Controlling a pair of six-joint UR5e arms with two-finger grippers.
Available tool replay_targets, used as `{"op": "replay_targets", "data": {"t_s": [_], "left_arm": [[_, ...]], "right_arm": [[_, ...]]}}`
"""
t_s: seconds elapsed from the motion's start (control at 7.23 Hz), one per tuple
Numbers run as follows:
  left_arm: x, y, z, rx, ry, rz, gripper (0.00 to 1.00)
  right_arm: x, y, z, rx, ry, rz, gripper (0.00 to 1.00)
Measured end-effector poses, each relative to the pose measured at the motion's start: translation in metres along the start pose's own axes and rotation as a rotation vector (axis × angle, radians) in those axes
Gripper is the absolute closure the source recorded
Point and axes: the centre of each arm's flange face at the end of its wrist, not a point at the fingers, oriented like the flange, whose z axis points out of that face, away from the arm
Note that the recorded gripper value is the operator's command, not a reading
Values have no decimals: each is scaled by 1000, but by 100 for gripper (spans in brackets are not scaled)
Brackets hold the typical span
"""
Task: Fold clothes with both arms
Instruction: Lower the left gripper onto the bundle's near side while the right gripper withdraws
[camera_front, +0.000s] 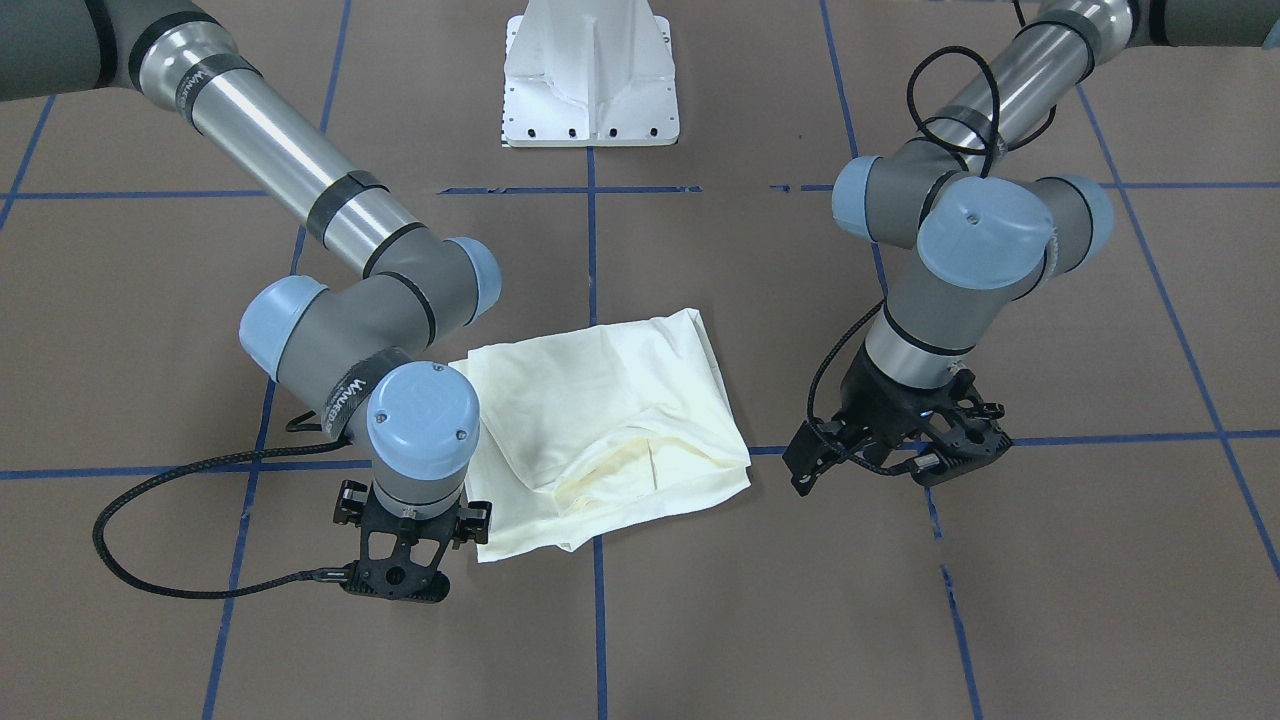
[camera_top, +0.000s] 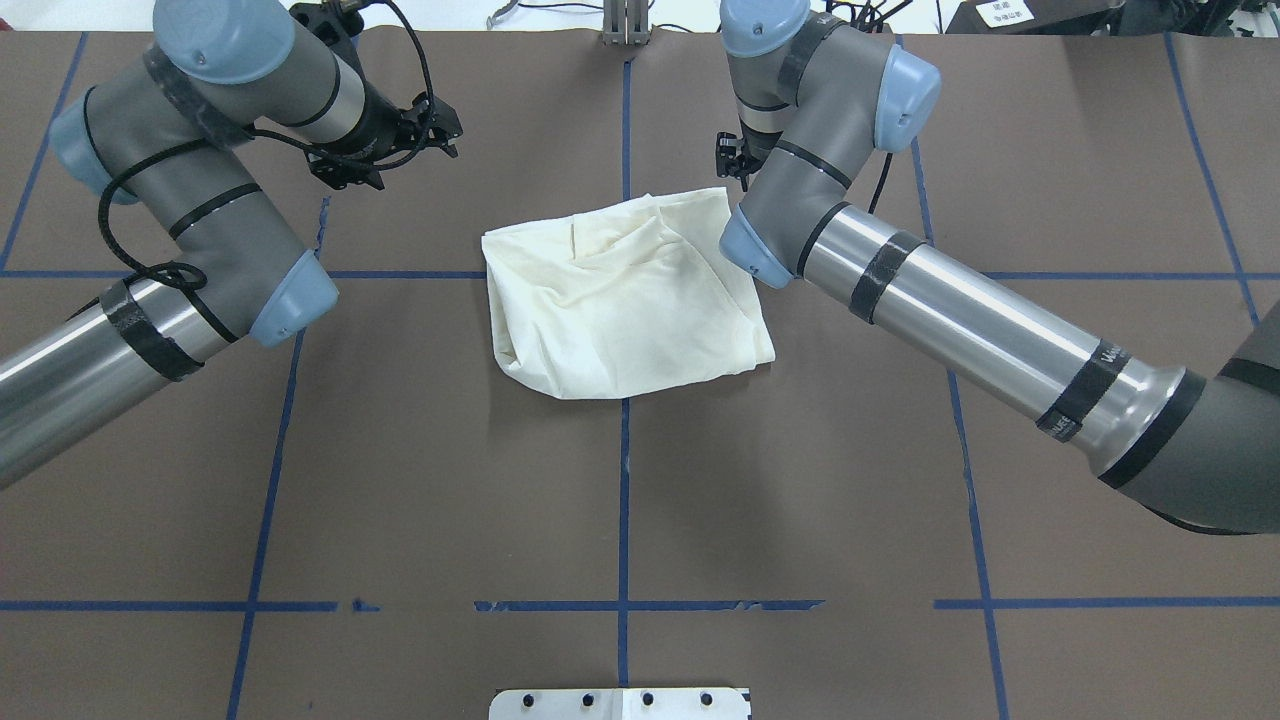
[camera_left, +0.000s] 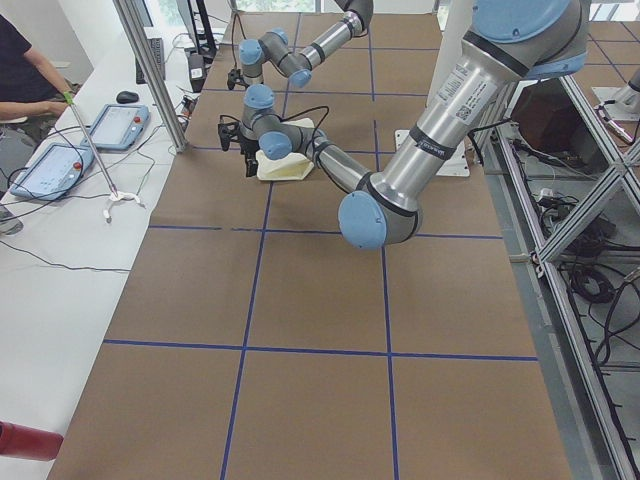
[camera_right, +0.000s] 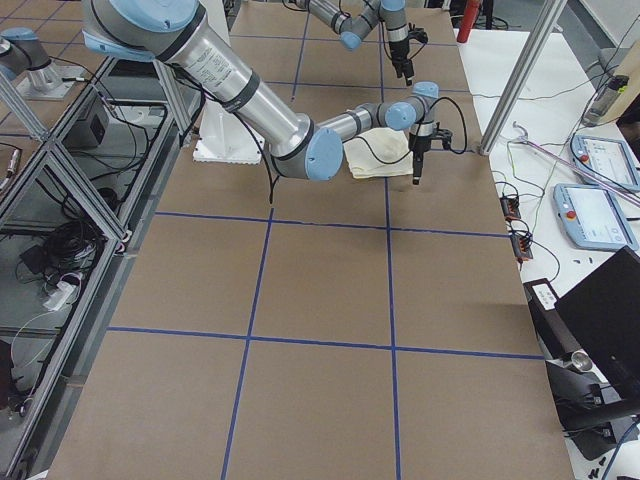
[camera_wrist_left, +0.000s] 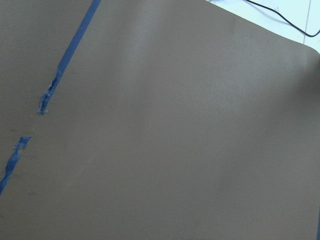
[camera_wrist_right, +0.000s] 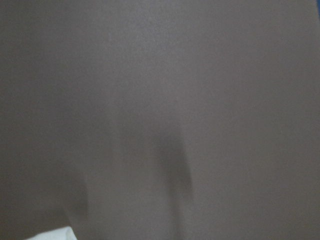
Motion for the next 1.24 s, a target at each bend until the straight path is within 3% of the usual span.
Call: {"op": "replay_targets", "data": {"t_s": [0.55, 0.83, 1.24], "left_arm": [[22, 149, 13, -169, 139, -33, 0], [26, 173, 21, -200, 151, -36, 0], [25, 177, 37, -204, 153, -36, 0]], "right_arm": [[57, -33, -50, -51, -144, -10, 0], [72, -39, -57, -53, -163, -10, 0], [80, -38, -59, -54, -175, -9, 0]]}}
